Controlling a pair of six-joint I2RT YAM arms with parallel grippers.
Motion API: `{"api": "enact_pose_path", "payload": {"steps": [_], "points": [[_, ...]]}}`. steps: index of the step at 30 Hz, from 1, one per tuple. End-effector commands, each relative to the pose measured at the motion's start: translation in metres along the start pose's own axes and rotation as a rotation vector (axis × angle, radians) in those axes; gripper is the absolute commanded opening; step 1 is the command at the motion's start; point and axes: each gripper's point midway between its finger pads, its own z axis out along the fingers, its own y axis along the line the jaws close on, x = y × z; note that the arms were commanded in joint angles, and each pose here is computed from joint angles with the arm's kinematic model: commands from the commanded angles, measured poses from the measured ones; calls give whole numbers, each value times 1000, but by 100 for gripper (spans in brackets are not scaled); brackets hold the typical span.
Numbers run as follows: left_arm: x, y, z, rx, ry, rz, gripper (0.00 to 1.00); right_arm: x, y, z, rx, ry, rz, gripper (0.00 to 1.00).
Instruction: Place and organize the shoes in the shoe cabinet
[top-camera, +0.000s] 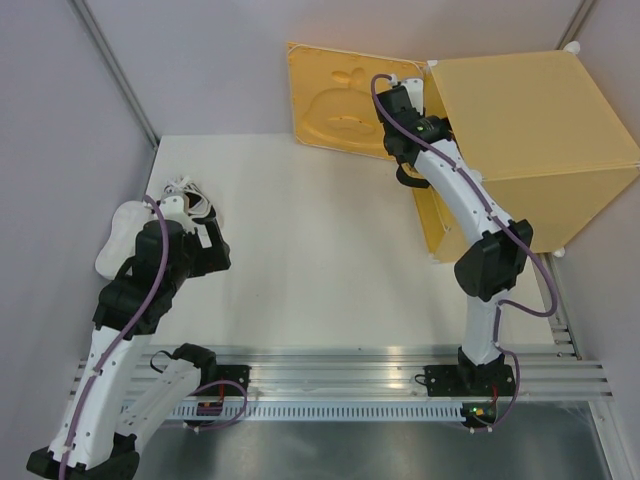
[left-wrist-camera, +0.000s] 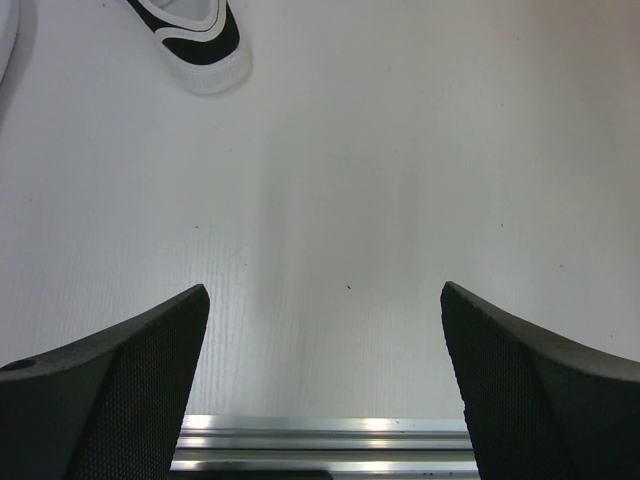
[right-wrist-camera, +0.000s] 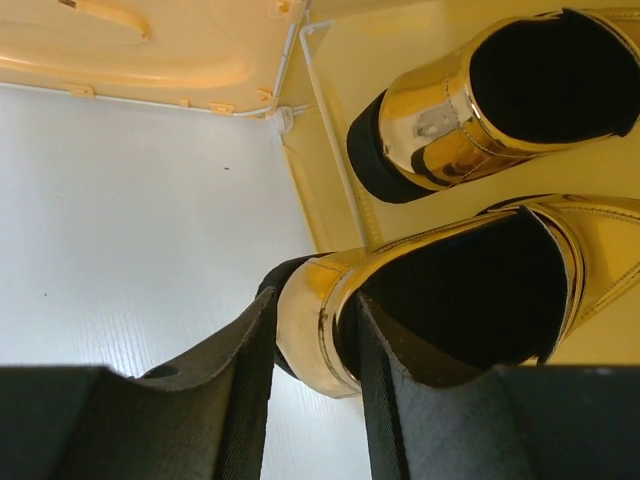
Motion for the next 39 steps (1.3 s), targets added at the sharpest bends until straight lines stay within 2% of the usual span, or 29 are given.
{"api": "enact_pose_path", "payload": {"steps": [1, 6, 13, 16, 26, 39], "points": [[-3, -2, -2, 6, -11, -34, 100, -7, -7, 2, 44, -14, 28, 41], [-3, -2, -2, 8, -8, -33, 100, -2, -13, 7, 53, 5, 25, 38], [-3, -2, -2, 9, -9, -35, 100, -7, -19, 3, 23, 0, -9, 8], [-3, -2, -2, 7, -10, -35, 100, -16, -23, -5, 6, -26, -35, 1], [-3, -2, 0, 6, -7, -35, 100, -35, -55, -12, 28, -66, -43, 1], [-2, 0, -2, 0, -11, -35, 100, -41, -75, -1, 77, -84, -159, 1]]}}
